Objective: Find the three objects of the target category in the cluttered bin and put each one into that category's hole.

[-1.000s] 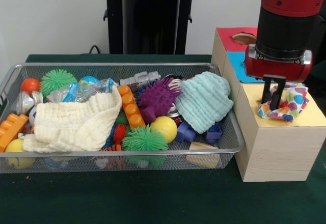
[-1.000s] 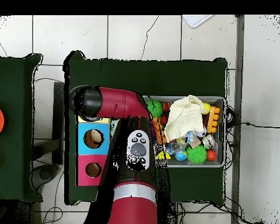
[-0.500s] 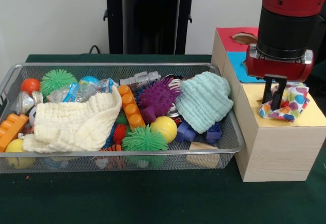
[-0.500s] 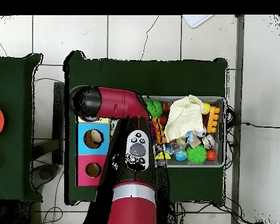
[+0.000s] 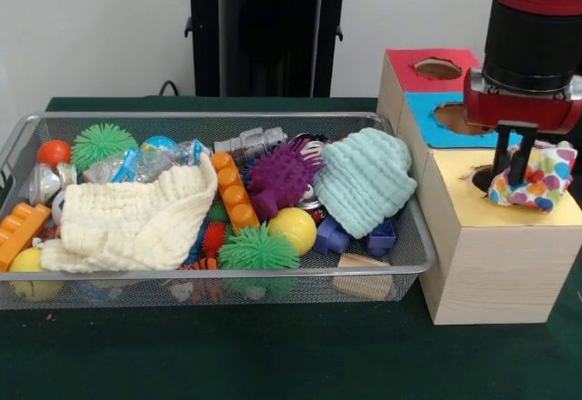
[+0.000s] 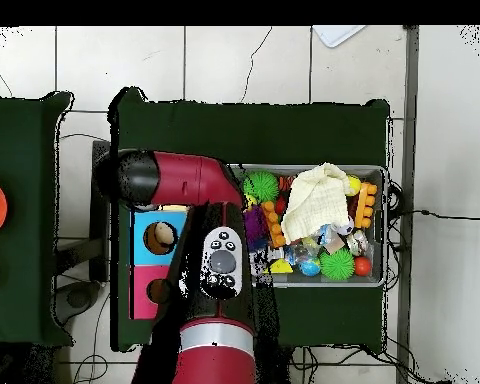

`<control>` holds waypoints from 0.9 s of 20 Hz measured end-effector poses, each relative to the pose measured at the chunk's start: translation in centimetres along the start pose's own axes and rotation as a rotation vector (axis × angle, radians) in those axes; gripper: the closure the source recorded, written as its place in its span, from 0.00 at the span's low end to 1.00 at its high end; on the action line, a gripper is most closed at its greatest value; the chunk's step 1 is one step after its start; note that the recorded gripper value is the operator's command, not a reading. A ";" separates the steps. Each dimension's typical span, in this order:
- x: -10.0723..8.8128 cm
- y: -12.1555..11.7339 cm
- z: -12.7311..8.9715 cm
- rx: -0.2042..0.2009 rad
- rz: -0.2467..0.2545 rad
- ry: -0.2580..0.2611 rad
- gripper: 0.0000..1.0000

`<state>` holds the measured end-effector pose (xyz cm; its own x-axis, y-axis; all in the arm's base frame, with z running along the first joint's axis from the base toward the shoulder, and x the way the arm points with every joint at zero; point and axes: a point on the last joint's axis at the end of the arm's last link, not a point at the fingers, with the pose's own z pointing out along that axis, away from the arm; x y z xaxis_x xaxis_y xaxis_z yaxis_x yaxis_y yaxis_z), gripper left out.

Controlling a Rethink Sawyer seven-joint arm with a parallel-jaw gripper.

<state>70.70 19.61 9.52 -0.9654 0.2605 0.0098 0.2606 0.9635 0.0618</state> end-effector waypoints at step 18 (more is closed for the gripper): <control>2.8 0.6 1.3 0.004 0.001 0.073 1.00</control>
<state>68.19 21.01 8.27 -0.9630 0.2564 0.0826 0.2615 0.9635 0.0575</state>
